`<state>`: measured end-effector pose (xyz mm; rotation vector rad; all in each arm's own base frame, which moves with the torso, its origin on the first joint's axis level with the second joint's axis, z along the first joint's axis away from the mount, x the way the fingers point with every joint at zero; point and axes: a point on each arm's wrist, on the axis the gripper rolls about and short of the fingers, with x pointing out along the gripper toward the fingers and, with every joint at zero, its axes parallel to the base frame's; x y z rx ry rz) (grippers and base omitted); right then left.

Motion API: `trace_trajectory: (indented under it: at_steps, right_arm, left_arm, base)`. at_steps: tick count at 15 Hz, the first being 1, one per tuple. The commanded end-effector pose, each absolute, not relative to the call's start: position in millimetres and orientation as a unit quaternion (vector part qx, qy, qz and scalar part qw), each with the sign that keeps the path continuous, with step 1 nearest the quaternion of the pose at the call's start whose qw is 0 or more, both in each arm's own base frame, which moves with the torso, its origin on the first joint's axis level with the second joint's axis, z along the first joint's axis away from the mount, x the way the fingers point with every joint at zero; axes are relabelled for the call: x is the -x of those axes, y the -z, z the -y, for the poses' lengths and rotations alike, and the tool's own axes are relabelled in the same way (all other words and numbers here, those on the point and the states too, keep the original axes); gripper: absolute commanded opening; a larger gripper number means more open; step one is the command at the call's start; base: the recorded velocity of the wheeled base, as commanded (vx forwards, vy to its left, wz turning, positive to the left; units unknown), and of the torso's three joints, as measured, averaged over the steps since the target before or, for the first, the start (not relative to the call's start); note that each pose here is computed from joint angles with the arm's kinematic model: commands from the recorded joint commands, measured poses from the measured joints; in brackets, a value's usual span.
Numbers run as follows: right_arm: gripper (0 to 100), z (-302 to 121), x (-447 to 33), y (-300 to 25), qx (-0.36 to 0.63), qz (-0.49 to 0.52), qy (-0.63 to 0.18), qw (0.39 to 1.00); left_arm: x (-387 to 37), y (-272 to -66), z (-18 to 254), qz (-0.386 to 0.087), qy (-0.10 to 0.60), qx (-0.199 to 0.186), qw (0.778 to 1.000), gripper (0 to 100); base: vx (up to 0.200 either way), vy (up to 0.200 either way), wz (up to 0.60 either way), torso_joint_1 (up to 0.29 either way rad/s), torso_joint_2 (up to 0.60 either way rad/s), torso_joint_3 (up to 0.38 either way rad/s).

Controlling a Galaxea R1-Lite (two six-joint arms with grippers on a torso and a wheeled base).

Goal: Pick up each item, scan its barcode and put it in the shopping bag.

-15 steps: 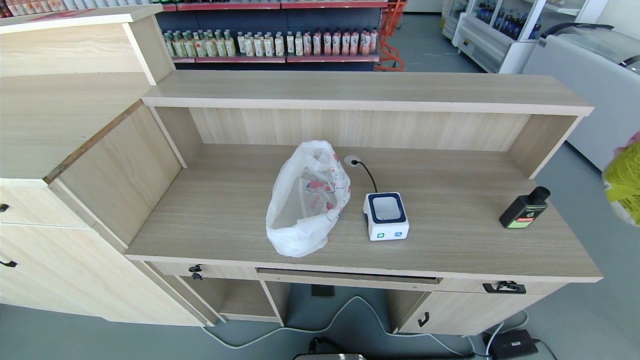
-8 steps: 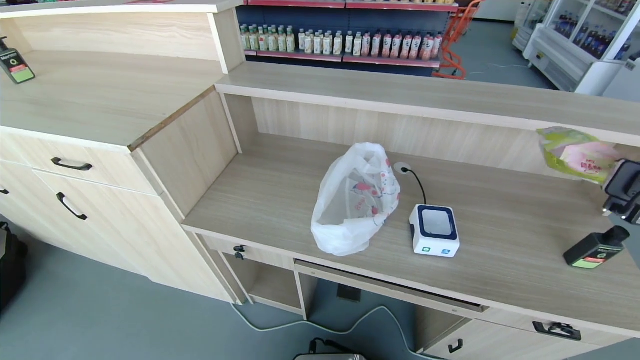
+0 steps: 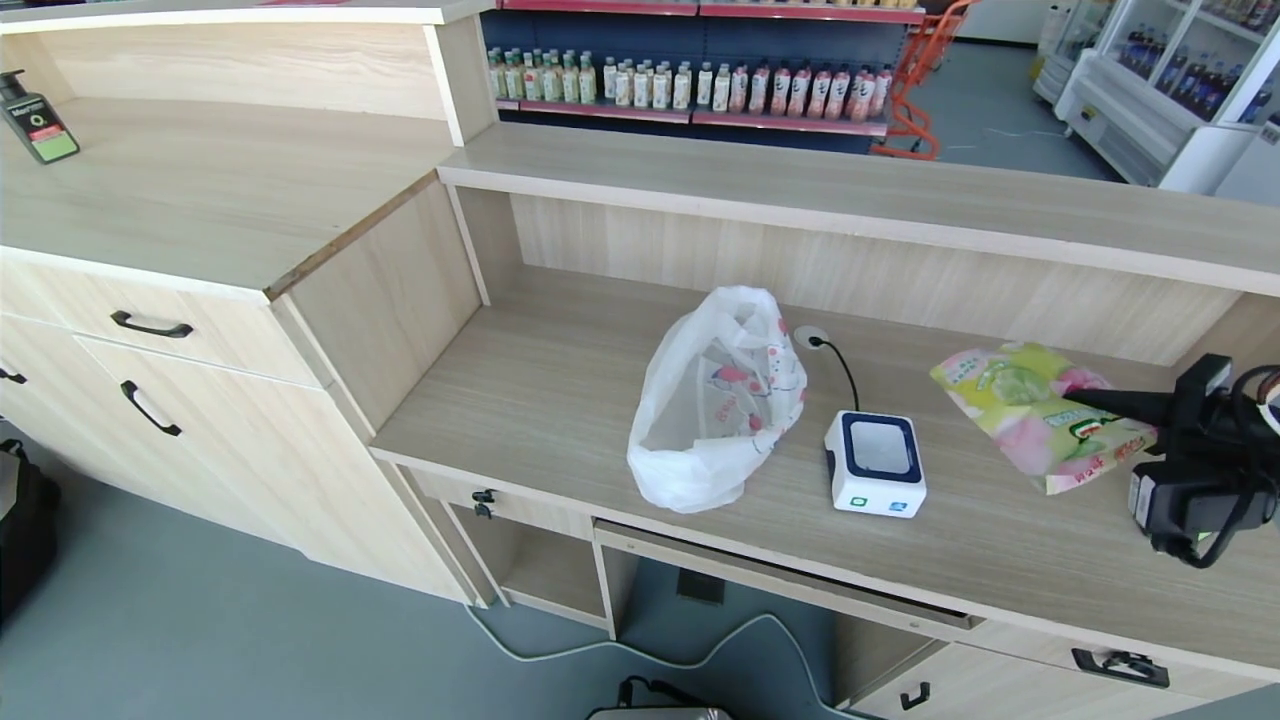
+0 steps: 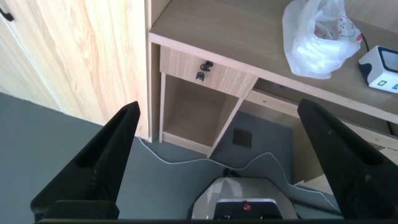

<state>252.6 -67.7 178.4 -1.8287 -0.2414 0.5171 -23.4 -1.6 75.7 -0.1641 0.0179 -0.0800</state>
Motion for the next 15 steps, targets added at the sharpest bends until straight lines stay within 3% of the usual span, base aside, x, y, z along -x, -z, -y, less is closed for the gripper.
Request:
trace_trajectory:
  at_steps: [1, 15]
  right_arm:
    - [0, 83.2, -270.1, -156.7, 0.776, 0.079, -0.239, 0.579]
    - [0, 74.2, -289.3, -129.1, 0.803, 0.125, -0.26, 0.521]
  left_arm:
    - [23.5, -75.7, 1.5, -0.009, 0.04, 0.082, 0.996, 100]
    - [23.5, -75.7, 1.5, -0.009, 0.04, 0.082, 0.996, 100]
  base:
    - [0.0, 0.0, 0.0, 0.0, 0.0, 0.0]
    - [0.0, 0.0, 0.0, 0.0, 0.0, 0.0]
